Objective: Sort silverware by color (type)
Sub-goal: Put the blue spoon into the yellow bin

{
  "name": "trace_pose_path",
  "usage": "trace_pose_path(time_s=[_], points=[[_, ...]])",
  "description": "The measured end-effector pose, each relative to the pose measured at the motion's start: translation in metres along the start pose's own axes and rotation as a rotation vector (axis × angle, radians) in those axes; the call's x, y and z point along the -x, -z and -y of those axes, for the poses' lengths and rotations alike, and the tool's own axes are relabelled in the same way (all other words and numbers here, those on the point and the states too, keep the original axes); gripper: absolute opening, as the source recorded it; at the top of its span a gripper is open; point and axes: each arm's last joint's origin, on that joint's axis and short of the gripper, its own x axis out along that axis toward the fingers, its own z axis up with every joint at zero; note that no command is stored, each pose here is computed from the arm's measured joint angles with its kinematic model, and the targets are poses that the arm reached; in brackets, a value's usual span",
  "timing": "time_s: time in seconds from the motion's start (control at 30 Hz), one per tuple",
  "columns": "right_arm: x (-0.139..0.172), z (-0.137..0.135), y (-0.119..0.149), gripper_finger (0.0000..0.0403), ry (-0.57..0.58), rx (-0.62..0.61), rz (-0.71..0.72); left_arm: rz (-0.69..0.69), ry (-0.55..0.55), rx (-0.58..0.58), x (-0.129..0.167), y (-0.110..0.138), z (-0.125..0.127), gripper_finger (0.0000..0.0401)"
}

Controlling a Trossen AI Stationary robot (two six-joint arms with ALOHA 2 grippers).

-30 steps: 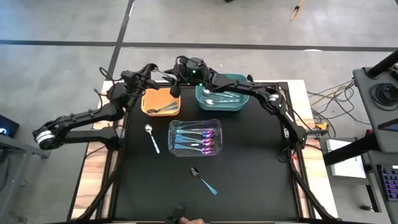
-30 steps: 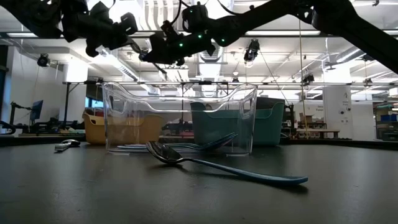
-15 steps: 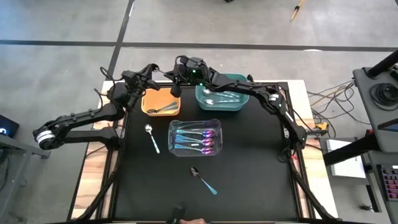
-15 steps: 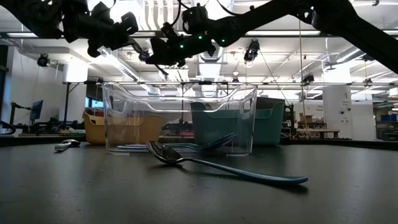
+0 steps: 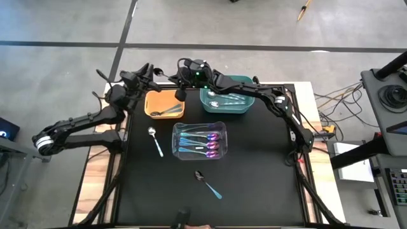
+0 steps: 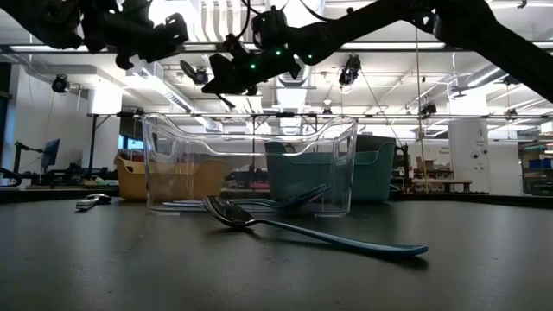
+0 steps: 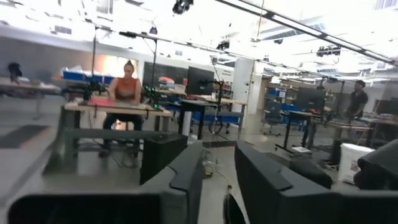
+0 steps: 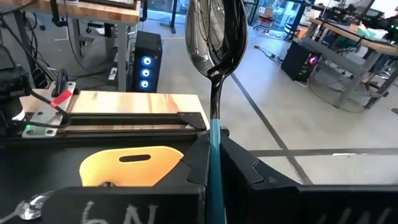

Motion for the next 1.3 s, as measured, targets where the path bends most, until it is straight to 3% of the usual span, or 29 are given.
trace_pose_path(time_s=[0.3, 0.8, 0.97, 1.13, 1.3], points=[[-0.018, -0.018, 0.022, 0.0011, -0.081, -0.037, -0.038, 0.06, -0.054, -0.062, 0.013, -0.019, -0.008, 0.0125], [-0.041, -0.044, 0.044, 0.0011, -0.184, -0.05, -0.042, 0.0, -0.042, -0.13, 0.025, -0.024, -0.015, 0.0129], [-0.041, -0.046, 0.047, 0.0011, -0.199, -0.051, -0.082, -0.14, 0.151, -0.329, 0.026, -0.007, -0.011, 0.0129], [-0.04, -0.046, 0.05, 0.0011, -0.205, -0.049, -0.12, -0.402, 0.389, -0.427, 0.03, 0.008, -0.007, 0.0129], [-0.04, -0.047, 0.052, 0.0011, -0.208, -0.036, -0.129, -0.598, 0.49, -0.507, 0.028, 0.014, -0.003, 0.0129]])
